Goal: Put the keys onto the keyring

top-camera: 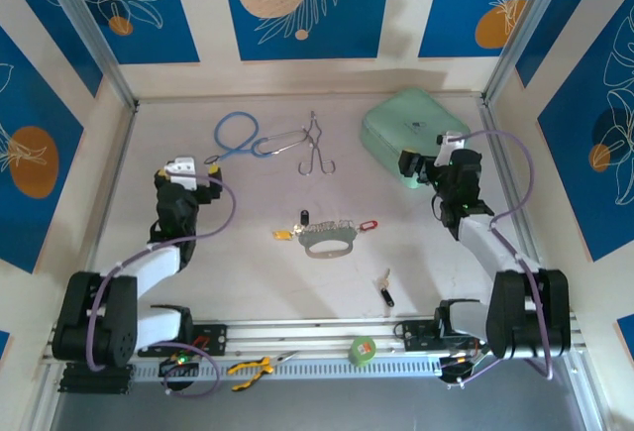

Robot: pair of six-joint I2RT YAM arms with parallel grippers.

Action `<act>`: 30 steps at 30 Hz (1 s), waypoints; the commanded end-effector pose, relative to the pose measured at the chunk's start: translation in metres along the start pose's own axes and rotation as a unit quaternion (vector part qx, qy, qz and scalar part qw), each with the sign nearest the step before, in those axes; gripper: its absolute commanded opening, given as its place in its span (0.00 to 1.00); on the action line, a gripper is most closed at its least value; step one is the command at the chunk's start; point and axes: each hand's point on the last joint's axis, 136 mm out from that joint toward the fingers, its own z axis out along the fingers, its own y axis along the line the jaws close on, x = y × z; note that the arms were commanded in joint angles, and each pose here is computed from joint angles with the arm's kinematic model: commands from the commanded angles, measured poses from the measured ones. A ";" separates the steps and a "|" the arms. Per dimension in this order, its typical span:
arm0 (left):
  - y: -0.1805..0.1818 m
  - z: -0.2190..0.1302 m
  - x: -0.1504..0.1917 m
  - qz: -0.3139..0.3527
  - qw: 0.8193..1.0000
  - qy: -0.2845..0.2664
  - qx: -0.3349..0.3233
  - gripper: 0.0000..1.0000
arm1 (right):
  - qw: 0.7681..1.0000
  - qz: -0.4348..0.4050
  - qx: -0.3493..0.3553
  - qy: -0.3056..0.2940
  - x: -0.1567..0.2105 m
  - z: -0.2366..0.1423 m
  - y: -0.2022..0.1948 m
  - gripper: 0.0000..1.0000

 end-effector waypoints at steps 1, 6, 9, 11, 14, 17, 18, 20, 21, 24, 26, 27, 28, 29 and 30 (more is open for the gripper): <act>-0.016 -0.001 -0.017 -0.029 0.998 0.025 0.052 1.00 | 0.995 0.070 0.032 0.071 0.034 -0.018 -0.007 0.99; -0.058 -0.014 -0.049 -0.099 0.979 0.039 0.176 1.00 | 0.976 0.156 0.003 0.154 0.060 -0.049 0.015 0.99; -0.091 -0.027 -0.057 -0.109 0.961 0.062 0.248 1.00 | 0.959 0.169 -0.032 0.227 0.085 -0.065 0.044 0.93; -0.108 -0.036 -0.052 -0.099 0.954 0.083 0.269 1.00 | 0.953 0.148 -0.043 0.261 0.100 -0.074 0.065 0.93; -0.130 -0.046 -0.034 -0.091 0.949 0.110 0.279 1.00 | 0.946 0.109 -0.065 0.297 0.118 -0.082 0.093 0.93; -0.154 -0.055 -0.009 -0.076 0.947 0.138 0.279 0.99 | 0.939 0.071 -0.073 0.329 0.127 -0.082 0.112 0.89; -0.163 -0.058 -0.002 -0.075 0.945 0.146 0.283 0.99 | 0.936 0.057 -0.074 0.339 0.130 -0.081 0.116 0.86; -0.183 -0.064 0.013 -0.072 0.937 0.171 0.295 0.97 | 0.928 0.030 -0.079 0.362 0.134 -0.076 0.126 0.72; -0.190 -0.066 0.019 -0.072 0.935 0.183 0.295 0.96 | 0.923 0.020 -0.083 0.374 0.137 -0.074 0.130 0.67; -0.204 -0.072 0.032 -0.079 0.931 0.210 0.288 0.96 | 0.911 -0.006 -0.089 0.403 0.145 -0.065 0.142 0.54; -0.210 -0.075 0.040 -0.096 0.929 0.224 0.278 0.95 | 0.903 -0.019 -0.092 0.419 0.150 -0.057 0.149 0.47; -0.212 -0.076 0.043 -0.103 0.927 0.229 0.277 0.94 | 0.900 -0.023 -0.092 0.426 0.153 -0.054 0.152 0.44; -0.213 -0.078 0.047 -0.111 0.926 0.237 0.271 0.93 | 0.896 -0.027 -0.094 0.433 0.154 -0.050 0.156 0.43; -0.213 -0.079 0.052 -0.119 0.925 0.245 0.264 0.92 | 0.893 -0.032 -0.094 0.440 0.157 -0.045 0.159 0.41; -0.213 -0.080 0.055 -0.126 0.924 0.251 0.260 0.92 | 0.891 -0.037 -0.093 0.443 0.157 -0.041 0.162 0.41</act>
